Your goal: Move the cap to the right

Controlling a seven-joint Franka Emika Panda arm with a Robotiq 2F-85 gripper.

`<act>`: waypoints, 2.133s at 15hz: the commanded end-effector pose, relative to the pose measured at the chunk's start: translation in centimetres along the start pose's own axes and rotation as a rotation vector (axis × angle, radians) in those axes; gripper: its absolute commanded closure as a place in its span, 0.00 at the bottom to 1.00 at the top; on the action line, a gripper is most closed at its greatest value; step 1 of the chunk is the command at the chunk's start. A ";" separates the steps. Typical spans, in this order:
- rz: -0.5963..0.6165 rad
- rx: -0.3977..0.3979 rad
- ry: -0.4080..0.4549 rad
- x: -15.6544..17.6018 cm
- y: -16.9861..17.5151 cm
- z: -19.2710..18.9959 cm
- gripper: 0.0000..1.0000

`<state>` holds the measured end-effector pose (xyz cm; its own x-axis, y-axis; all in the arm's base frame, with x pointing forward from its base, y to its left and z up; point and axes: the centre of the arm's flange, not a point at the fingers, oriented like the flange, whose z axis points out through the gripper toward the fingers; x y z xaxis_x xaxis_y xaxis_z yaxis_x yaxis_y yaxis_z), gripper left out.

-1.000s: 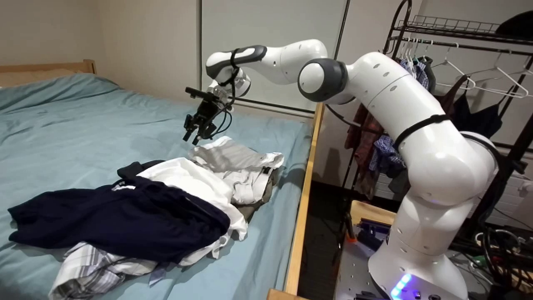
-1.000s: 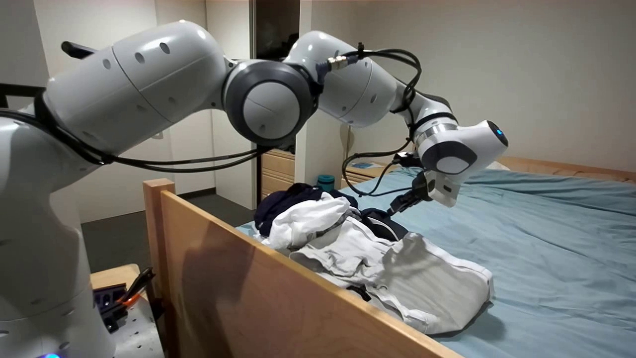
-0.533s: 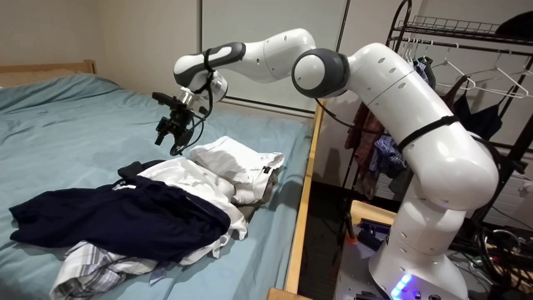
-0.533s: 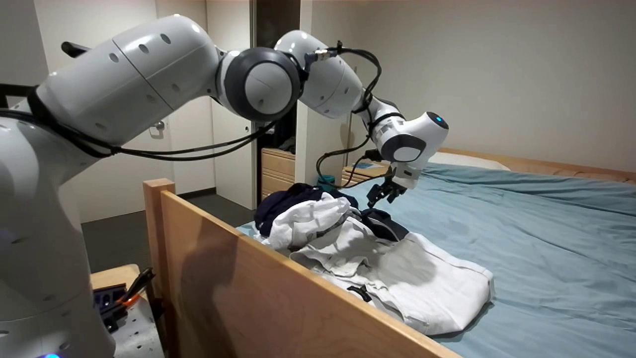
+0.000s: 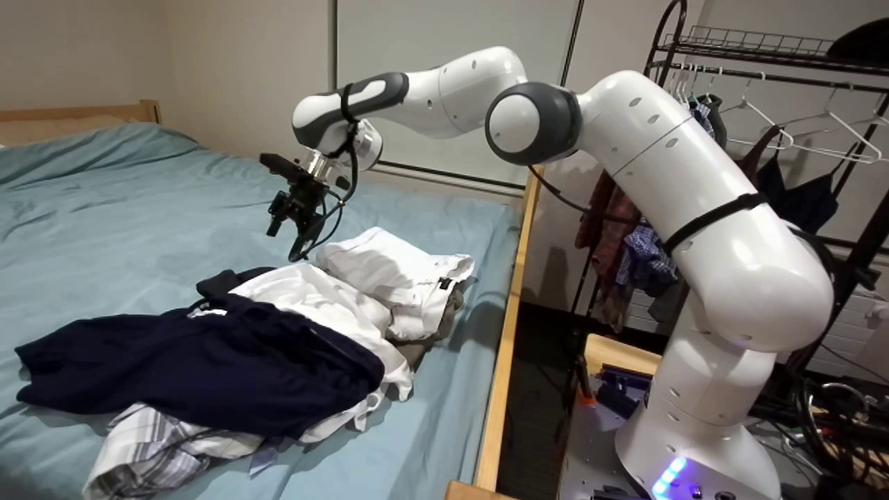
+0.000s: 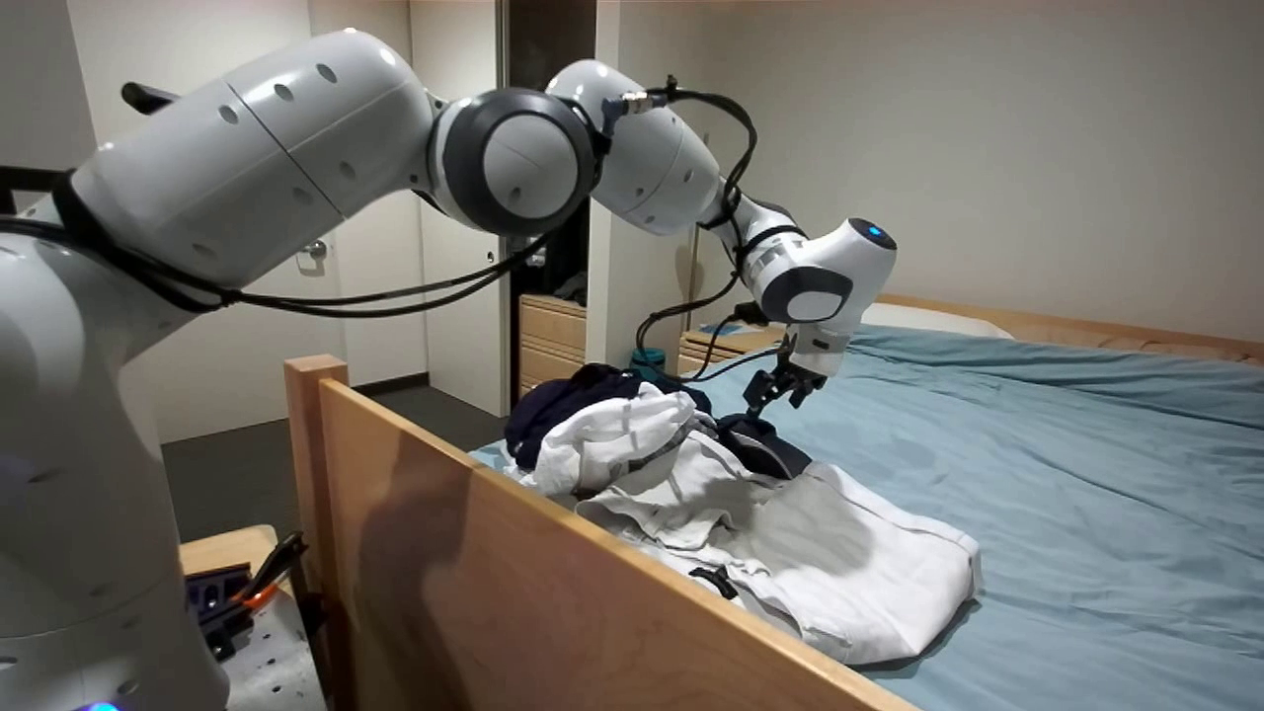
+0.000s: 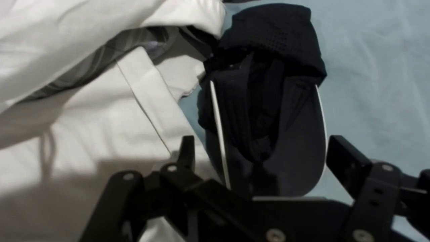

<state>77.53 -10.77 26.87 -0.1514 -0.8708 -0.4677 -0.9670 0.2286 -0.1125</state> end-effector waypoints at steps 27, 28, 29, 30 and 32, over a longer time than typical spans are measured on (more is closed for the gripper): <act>-0.225 -0.196 0.169 -0.6 -5.3 9.5 0.67; -0.236 -0.194 0.159 -0.5 -5.3 9.5 0.73; -0.244 -0.191 0.155 -0.3 -5.2 9.5 0.80; -0.252 -0.189 0.150 -0.2 -5.2 9.5 0.86; -0.264 -0.180 0.139 0.1 -5.2 9.4 0.92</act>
<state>79.84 -6.61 19.58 0.0532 -0.9596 -0.2762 -0.9985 -0.0543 -0.0037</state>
